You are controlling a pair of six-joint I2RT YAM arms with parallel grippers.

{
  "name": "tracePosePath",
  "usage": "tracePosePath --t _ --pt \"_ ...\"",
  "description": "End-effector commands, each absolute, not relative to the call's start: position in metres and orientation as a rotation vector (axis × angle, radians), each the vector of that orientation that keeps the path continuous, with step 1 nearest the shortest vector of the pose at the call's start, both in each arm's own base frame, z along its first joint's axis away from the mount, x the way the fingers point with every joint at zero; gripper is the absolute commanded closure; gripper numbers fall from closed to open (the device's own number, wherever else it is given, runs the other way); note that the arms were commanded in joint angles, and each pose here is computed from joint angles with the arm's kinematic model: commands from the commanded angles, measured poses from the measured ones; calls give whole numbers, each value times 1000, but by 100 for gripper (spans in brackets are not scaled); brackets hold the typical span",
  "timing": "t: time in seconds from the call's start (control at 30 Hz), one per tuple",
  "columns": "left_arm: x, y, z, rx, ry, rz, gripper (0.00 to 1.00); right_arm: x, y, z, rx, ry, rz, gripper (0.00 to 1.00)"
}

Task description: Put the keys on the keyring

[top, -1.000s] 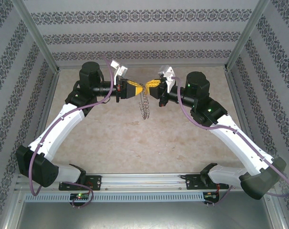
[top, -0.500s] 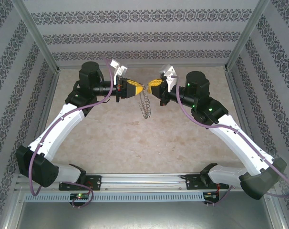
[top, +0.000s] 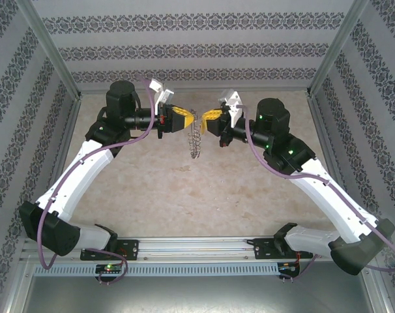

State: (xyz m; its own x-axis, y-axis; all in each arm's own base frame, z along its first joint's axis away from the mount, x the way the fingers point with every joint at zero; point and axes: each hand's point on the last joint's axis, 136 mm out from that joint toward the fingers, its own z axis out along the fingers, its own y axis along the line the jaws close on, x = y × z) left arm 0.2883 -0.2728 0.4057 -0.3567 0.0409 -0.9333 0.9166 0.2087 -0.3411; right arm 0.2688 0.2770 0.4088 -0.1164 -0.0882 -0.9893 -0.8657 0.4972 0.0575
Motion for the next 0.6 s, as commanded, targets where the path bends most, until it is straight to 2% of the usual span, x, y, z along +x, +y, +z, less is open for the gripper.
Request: tracePosePath --t 0.0,0.27,0.57 --pt "285 -274 415 962 1571 -1244 100 257 285 433 -880 1474 854 100" --pt "282 -273 412 978 1580 -1225 100 261 292 432 -889 1482 804 100" --pt "280 -273 413 990 1574 -1228 100 269 293 422 -932 1517 566 100"
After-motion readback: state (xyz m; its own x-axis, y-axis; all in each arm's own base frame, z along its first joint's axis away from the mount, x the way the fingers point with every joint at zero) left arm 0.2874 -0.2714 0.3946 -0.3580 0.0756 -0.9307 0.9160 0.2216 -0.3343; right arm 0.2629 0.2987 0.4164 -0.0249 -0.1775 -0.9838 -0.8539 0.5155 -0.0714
